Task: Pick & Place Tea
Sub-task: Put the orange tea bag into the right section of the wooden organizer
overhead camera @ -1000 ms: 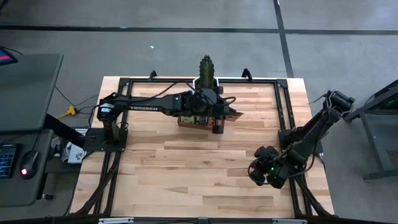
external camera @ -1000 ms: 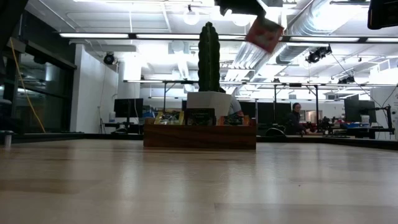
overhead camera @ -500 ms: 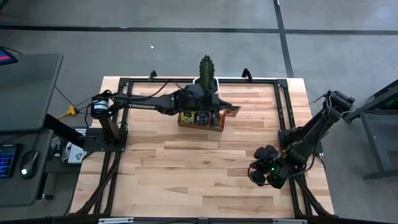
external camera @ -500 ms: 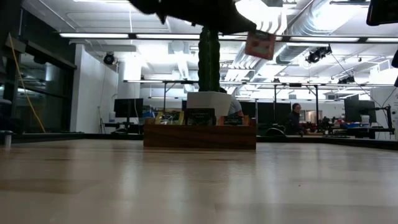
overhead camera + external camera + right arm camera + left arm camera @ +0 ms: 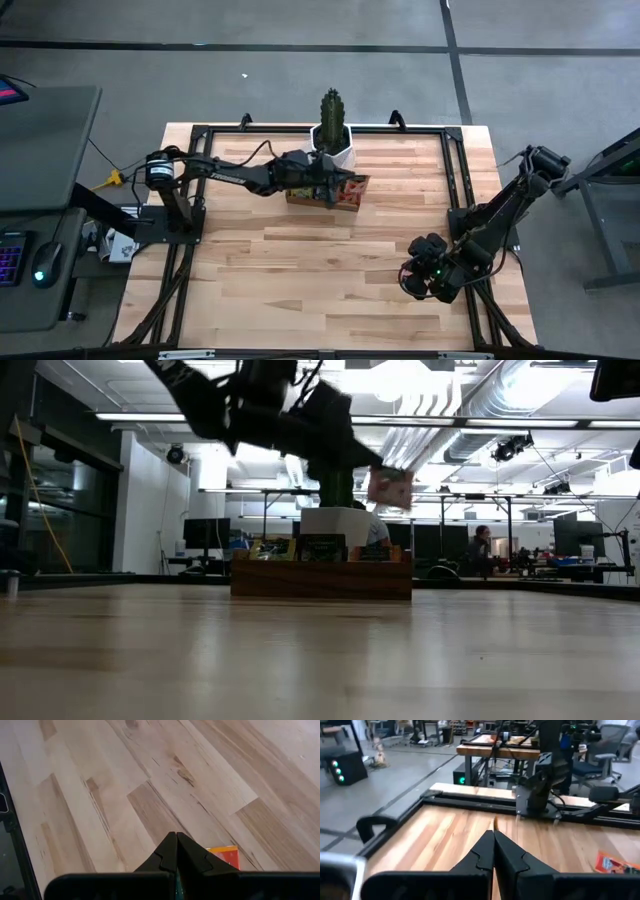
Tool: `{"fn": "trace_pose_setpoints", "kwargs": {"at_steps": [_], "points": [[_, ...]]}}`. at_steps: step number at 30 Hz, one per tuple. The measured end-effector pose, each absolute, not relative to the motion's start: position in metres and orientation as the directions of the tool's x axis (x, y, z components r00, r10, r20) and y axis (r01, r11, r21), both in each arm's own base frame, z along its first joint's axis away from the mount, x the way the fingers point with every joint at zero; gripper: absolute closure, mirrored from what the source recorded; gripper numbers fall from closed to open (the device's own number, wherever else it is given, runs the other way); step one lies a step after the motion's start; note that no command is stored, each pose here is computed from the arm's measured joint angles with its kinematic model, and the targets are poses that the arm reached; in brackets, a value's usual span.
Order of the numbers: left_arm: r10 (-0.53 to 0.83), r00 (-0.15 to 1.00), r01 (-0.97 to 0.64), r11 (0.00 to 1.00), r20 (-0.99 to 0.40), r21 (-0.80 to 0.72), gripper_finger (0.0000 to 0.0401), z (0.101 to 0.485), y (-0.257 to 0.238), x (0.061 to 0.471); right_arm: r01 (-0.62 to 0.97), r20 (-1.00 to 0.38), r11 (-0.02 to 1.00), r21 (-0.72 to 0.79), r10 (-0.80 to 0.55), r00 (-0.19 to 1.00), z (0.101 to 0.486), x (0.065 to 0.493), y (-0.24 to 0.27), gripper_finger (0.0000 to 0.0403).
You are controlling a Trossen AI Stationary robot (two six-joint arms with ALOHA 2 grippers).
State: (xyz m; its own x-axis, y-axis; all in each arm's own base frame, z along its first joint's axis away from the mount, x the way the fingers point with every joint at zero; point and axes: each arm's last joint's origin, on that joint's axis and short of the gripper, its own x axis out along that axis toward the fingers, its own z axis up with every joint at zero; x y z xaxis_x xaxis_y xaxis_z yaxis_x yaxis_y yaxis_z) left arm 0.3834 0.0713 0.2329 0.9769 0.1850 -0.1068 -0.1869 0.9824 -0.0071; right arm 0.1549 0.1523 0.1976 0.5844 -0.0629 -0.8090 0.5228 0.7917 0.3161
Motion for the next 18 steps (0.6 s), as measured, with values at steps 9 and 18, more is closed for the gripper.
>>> {"fn": "trace_pose_setpoints", "kwargs": {"at_steps": [9,18], "points": [[0.193,0.969,-0.204,0.977,-0.151,-0.063,0.0401,0.203,0.069,0.368,0.523,-0.809,0.791,0.316,-0.063,0.585,0.198,0.155,0.152,0.0403],[0.19,0.952,-0.23,0.961,-0.242,-0.151,0.0401,0.167,0.071,0.379,0.524,-0.809,0.79,0.319,-0.061,0.585,0.198,0.155,0.152,0.0403]]}}
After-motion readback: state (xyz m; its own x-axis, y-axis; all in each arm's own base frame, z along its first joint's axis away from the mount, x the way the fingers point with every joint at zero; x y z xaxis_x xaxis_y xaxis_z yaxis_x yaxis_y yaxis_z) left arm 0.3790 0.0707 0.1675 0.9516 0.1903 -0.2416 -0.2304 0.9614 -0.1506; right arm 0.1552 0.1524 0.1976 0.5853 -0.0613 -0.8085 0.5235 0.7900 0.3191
